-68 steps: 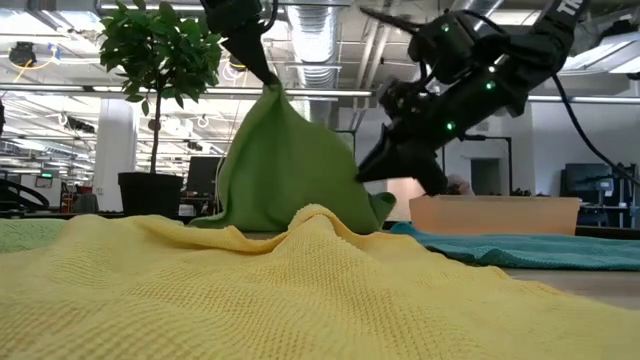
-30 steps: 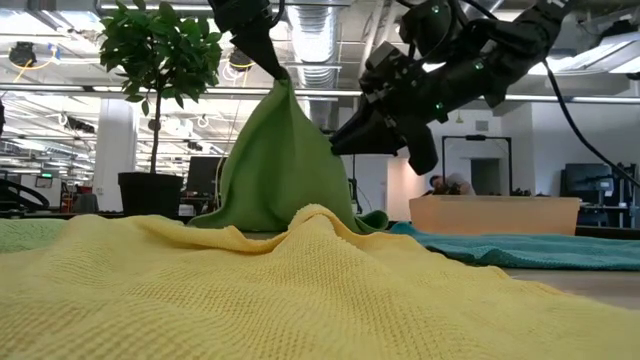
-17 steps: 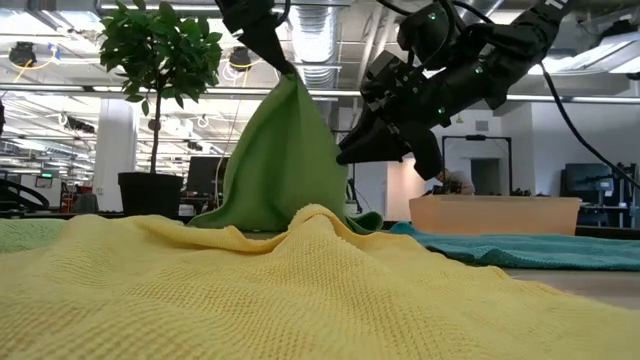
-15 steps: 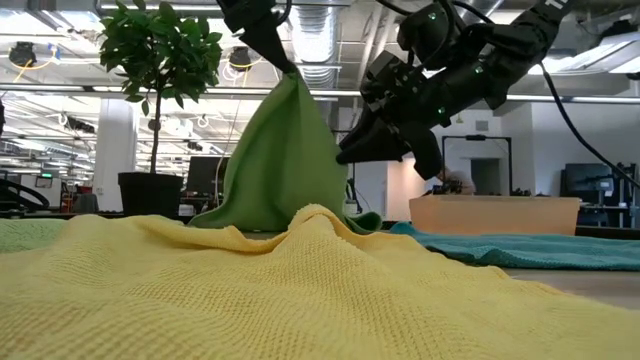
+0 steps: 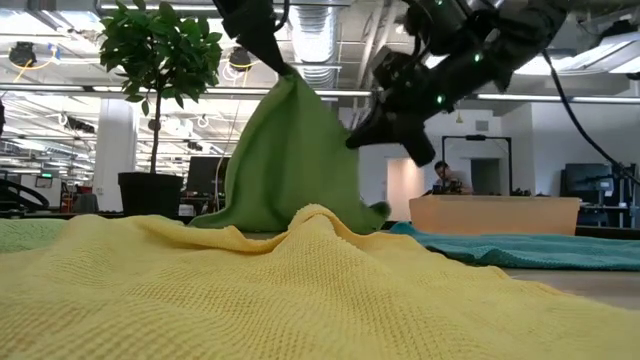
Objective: Fold microfiber towels
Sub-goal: Fold the green microfiber towel
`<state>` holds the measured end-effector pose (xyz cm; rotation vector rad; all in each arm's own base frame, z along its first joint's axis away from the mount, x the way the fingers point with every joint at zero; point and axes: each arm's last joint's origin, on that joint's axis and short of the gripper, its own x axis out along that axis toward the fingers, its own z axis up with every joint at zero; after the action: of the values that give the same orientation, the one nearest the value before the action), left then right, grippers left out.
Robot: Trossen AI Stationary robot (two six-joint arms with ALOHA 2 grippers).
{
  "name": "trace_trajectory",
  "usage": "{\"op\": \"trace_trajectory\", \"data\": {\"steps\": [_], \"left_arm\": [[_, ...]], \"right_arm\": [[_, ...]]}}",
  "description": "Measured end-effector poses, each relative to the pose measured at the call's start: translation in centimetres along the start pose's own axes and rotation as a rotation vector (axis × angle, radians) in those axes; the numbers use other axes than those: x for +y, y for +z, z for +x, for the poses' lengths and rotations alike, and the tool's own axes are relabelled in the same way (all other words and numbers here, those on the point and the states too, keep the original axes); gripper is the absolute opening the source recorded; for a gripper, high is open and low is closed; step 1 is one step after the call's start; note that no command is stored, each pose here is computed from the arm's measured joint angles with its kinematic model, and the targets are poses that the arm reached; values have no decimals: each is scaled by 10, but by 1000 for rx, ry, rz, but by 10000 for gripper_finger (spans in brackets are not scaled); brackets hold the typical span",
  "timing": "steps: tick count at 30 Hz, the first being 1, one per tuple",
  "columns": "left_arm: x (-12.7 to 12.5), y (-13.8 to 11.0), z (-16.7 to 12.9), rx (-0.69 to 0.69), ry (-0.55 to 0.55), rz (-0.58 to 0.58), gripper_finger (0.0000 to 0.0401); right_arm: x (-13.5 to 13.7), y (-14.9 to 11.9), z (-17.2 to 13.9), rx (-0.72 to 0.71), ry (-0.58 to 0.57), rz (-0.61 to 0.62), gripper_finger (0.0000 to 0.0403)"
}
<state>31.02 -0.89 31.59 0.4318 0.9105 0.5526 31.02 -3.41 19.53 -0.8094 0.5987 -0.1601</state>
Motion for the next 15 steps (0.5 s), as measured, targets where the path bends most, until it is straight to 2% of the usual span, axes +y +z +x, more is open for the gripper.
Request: {"op": "trace_trajectory", "data": {"steps": [7, 15], "left_arm": [[16, 2, 4, 16, 176, -78, 0], [34, 6, 7, 23, 239, -125, 0]], "right_arm": [[-41, 10, -33, 49, -143, 36, 3], [-70, 7, -51, 65, -205, 73, 1]]}}
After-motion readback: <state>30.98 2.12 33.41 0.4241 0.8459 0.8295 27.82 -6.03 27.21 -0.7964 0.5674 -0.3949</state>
